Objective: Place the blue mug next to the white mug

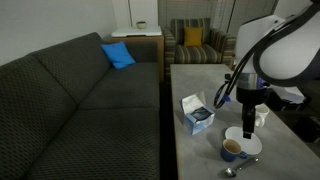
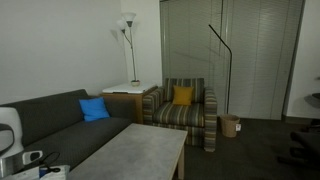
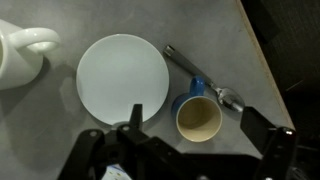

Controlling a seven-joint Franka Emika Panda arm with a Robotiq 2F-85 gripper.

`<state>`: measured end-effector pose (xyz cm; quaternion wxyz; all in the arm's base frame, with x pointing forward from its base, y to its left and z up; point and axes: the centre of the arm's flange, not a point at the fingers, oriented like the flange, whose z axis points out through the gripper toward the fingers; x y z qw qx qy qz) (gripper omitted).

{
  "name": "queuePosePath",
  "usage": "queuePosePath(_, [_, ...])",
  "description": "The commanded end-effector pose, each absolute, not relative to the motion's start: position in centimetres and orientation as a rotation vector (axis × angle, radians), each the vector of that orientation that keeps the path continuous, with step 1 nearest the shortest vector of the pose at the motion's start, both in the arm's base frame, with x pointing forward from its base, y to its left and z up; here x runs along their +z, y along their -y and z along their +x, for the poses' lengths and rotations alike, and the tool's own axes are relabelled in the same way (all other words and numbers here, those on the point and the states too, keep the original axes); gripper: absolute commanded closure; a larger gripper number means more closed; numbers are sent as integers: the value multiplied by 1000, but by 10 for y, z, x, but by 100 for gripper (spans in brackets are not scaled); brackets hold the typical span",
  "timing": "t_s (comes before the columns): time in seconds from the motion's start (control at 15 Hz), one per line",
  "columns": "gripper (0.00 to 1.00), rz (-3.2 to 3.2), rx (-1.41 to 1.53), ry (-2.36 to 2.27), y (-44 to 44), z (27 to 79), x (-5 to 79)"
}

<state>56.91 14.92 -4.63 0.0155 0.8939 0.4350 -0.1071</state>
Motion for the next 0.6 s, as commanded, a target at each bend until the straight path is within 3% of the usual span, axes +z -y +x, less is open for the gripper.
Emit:
queuePosePath(0.0, [0,2678,-316,-1412,-156,548,-72])
queuePosePath(0.53, [0,2641,-96,-1502,-139,519,-126])
